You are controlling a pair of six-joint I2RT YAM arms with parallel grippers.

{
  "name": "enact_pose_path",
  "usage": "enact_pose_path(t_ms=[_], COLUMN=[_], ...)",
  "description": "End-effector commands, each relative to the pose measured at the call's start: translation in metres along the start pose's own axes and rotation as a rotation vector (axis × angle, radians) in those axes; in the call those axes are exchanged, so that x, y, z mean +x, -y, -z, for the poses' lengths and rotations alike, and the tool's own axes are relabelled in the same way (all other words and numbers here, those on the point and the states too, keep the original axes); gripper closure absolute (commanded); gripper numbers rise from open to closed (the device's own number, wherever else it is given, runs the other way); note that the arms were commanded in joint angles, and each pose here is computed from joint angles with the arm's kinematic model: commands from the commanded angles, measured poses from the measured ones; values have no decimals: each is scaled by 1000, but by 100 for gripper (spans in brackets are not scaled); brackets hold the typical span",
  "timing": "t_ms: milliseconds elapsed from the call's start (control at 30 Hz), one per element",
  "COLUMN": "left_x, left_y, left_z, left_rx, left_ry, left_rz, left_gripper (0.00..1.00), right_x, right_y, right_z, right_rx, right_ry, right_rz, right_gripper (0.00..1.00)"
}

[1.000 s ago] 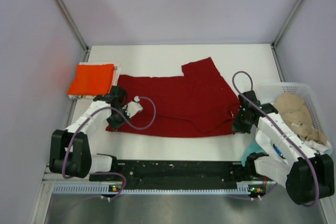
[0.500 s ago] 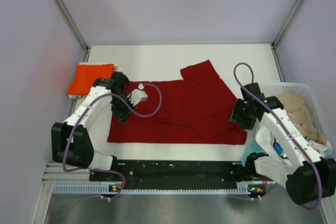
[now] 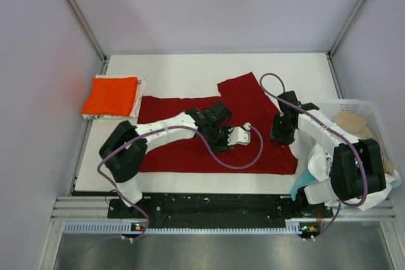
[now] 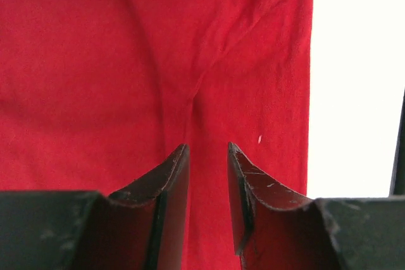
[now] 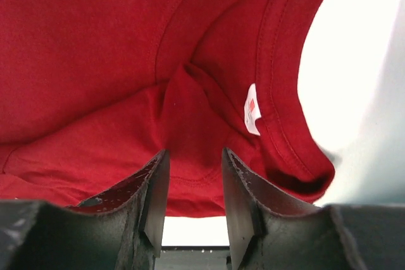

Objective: Fold and stack the t-shirts
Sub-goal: Fold the flattened tshirt in 1/3 of the way

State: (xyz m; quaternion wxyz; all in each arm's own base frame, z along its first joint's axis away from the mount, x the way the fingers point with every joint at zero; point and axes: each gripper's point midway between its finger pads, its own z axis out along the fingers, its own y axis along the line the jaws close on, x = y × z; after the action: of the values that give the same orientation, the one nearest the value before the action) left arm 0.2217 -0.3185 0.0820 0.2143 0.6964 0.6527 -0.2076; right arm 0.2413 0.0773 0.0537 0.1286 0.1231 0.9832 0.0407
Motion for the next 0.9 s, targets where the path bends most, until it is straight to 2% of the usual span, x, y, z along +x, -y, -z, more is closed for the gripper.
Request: enact_pose_path(t_ms=[0, 67, 167, 367, 467, 600, 667, 867], left_x=[-32, -27, -19, -12, -9, -14, -20, -27], left_y=[-7, -7, -13, -29, -33, -44, -48, -31], left_z=[-42, -56, -70, -77, -76, -69, -64, -57], left_rx=[15, 16, -4, -91, -112, -167, -179, -73], left_ry=[82, 48, -2, -46, -67, -82, -81, -93], left_rz=[-82, -85, -81, -48, -43, -26, -17, -35], left_gripper=[65, 65, 67, 80, 82, 81, 77, 69], right_x=[-13, -16, -16, -13, -15, -20, -23, -33], right_y=[-1, 0, -1, -1, 1, 4, 2, -5], right_z=[-11, -15, -20, -29, -26, -22, -18, -3], right_rx=[-11, -5, -11, -10, 0, 11, 7, -25], right_ry=[54, 63, 51, 34, 47, 72, 83, 121], right_rz=[22, 23, 24, 23, 25, 28, 30, 43], right_gripper=[66, 72, 74, 92, 98, 100, 100, 100])
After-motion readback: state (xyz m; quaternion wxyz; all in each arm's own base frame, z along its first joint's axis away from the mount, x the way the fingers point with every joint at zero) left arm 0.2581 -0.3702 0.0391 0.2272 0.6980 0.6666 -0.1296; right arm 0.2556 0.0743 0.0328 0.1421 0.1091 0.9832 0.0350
